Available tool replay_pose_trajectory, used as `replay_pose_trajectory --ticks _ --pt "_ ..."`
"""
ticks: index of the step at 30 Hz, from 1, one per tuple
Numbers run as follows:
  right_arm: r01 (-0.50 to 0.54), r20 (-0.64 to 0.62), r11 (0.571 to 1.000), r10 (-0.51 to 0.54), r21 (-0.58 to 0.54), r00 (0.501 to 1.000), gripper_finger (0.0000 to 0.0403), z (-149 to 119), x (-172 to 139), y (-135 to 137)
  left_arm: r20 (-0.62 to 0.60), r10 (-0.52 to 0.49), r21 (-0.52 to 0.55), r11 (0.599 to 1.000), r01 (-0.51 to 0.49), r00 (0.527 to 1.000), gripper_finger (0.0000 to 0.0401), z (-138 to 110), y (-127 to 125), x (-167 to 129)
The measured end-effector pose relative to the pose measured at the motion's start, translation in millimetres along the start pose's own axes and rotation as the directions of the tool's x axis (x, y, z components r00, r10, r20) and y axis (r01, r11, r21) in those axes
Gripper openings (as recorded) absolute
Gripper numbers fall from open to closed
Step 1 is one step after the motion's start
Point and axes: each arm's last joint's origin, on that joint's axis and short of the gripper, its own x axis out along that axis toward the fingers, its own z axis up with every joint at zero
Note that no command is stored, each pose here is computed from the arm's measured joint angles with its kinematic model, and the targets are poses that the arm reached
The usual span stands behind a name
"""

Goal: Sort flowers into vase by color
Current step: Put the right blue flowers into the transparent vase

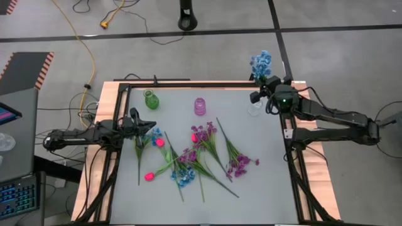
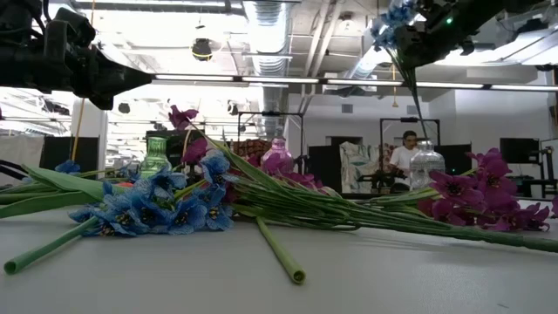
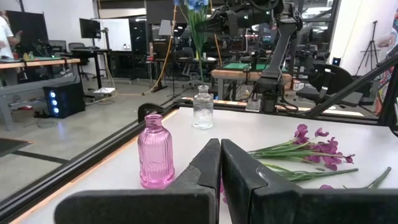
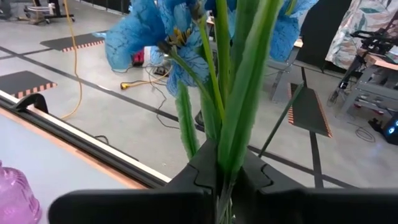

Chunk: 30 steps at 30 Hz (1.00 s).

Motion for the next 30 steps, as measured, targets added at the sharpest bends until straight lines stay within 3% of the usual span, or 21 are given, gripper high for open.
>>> replay_pose_trajectory --ticks 30 --pt "0.002 -0.09 0.999 -0.006 -0.051 0.996 0.0062 -11.7 -0.8 -1.1 0.0 0.0 0.0 1.0 0.0 1.0 0.0 0.0 0.0 0.0"
